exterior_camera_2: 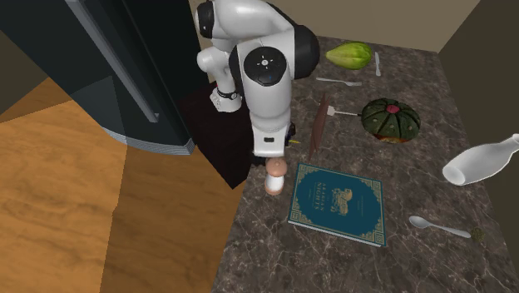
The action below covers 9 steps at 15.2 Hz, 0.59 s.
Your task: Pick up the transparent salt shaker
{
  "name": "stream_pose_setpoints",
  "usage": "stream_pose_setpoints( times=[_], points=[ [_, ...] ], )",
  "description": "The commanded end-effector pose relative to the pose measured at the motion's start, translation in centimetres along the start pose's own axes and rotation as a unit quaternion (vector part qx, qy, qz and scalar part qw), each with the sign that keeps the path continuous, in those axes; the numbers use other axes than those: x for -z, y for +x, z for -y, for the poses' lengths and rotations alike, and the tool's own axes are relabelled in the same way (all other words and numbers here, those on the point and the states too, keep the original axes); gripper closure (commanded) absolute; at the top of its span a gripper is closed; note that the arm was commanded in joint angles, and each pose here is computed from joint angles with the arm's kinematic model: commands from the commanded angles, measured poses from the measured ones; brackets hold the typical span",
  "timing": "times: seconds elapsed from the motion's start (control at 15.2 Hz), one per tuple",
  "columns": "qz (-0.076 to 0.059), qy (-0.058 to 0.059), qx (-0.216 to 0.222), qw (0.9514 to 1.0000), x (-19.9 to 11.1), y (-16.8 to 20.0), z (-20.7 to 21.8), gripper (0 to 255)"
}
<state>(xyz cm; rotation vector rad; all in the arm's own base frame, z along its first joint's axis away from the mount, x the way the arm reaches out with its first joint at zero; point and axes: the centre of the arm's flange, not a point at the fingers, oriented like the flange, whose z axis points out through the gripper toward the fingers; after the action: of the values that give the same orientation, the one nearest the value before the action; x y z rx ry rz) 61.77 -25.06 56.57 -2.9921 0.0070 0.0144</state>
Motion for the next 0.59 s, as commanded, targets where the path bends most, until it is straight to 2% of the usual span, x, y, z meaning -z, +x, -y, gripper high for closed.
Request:
stream_pose_setpoints(
  times=[0.0,0.53],
  points=[
    [0.004,0.002,0.0,1.0,-1.2,0.9,-0.8,0],
    [0.004,0.002,0.0,1.0,-4.7,0.9,-1.3,0]
  ],
)
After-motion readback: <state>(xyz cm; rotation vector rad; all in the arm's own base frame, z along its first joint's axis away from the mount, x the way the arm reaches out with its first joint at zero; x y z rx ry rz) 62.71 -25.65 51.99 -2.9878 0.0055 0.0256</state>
